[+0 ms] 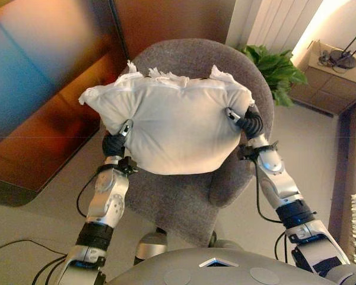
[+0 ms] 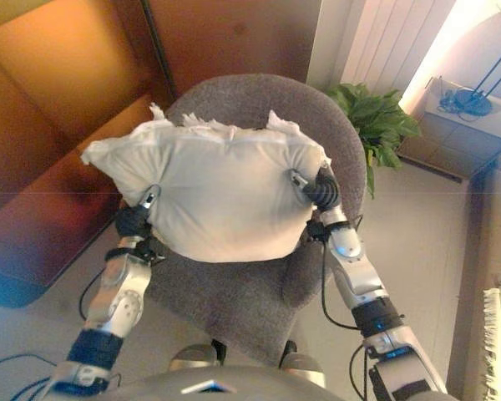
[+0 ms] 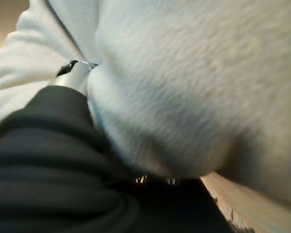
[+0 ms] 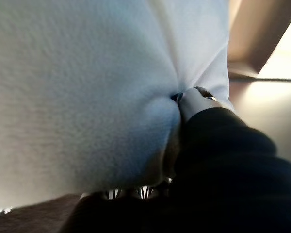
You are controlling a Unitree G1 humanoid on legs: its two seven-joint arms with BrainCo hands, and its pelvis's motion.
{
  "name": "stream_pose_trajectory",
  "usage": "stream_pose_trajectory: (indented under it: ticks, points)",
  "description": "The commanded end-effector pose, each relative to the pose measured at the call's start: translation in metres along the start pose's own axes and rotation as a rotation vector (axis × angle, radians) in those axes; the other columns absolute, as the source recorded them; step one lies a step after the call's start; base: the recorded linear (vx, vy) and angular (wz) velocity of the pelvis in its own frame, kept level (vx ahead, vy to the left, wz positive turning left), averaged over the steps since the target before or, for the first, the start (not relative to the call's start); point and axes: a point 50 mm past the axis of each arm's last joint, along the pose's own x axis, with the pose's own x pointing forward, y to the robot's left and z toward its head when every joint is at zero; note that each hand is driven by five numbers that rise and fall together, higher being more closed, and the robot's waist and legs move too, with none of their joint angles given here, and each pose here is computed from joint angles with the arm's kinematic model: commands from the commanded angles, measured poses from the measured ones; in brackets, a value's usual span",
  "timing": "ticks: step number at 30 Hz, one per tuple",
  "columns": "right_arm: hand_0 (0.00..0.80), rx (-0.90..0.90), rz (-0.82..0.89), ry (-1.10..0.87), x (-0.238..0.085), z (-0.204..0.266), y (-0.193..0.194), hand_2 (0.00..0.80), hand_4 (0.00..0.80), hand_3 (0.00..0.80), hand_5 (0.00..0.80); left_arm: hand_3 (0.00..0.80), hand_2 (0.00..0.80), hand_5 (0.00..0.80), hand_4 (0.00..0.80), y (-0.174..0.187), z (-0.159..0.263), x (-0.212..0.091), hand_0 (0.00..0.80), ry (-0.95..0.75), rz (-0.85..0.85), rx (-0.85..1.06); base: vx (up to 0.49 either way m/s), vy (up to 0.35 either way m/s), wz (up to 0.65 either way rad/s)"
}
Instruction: Pick up the cushion and take it to the sofa
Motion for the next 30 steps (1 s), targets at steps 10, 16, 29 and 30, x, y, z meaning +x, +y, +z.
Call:
stream_pose_trajectory:
  ticks: [10, 16, 29, 30]
  points:
    - [0.800, 0.301, 0.082, -0.087, 0.103, 0.093, 0.048, 0.800, 0.800, 0.800, 0.800, 0.800, 0.800, 0.800, 0.800, -0.135, 0.075, 0.095, 0.800, -0.120, -0.126, 0.112, -0.256, 0.071, 0.03]
    - [0.800, 0.374, 0.020, 0.008, 0.118, 0.090, 0.041, 0.800, 0.800, 0.800, 0.800, 0.800, 0.800, 0.800, 0.800, -0.136, 0.079, 0.112, 0.800, -0.019, -0.015, 0.237, -0.066, 0.057, -0.02]
    - [0.678, 0.309, -0.258, 0.074, 0.133, 0.112, 0.002, 0.678, 0.678, 0.678, 0.678, 0.000, 0.000, 0.000, 0.000, -0.133, 0.113, 0.129, 0.000, 0.034, 0.086, 0.328, 0.003, 0.015, -0.02]
    - [0.355, 0.306, -0.274, 0.077, 0.133, 0.112, -0.001, 0.355, 0.355, 0.355, 0.355, 0.000, 0.000, 0.000, 0.000, -0.132, 0.114, 0.129, 0.000, 0.032, 0.091, 0.332, 0.029, -0.001, -0.05]
